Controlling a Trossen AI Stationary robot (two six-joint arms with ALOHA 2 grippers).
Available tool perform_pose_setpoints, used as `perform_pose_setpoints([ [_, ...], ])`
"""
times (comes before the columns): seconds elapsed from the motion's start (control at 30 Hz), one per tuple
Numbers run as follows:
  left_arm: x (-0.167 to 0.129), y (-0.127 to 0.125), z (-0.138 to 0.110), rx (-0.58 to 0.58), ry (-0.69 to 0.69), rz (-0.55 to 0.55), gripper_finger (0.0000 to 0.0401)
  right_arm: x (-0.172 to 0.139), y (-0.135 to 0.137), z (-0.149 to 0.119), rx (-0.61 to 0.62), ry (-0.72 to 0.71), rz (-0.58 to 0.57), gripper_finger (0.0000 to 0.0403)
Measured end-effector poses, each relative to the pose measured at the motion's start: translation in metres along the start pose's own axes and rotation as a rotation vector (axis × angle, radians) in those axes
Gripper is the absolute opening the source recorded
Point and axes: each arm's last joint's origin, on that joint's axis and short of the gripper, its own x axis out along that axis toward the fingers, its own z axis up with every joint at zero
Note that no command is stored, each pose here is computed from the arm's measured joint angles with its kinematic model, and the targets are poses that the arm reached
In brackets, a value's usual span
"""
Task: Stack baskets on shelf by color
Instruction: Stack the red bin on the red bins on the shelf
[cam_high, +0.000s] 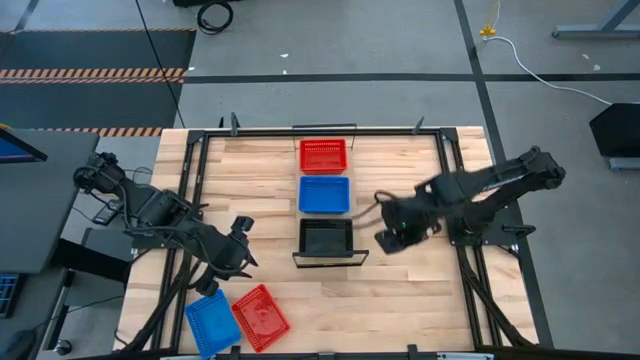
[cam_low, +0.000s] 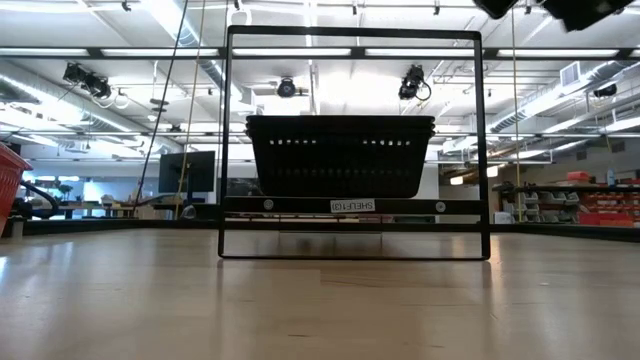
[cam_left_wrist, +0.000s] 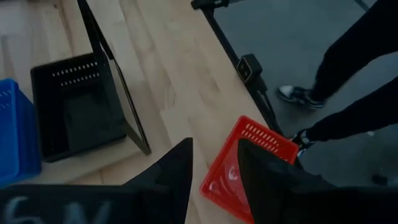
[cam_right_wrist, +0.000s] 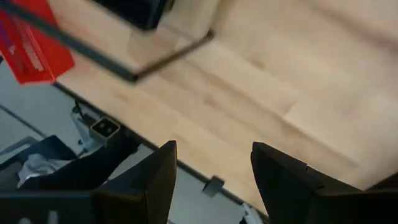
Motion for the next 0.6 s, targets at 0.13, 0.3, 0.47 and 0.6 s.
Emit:
perform_pose_setpoints([
  [0.13,0.0,-0.001,0.0,-0.051,0.002,-0.004,0.0133,0.016,0.002,-0.026,-0.008,0.012,0.013,0.021],
  [0.3,0.02,-0.009,0.0,-0.116,0.064,-0.026,0.0133,0.022,-0.001,-0.06,-0.028,-0.004,-0.008,0.021],
  [0.47,0.061,-0.033,-0.005,-0.115,0.204,-0.119,0.0133,0.027,-0.002,-0.095,-0.036,-0.046,0.051,0.021],
  [0.6,0.085,-0.05,-0.012,-0.074,0.283,-0.133,0.0133,0.036,0.001,-0.122,-0.04,-0.11,0.136,0.021],
])
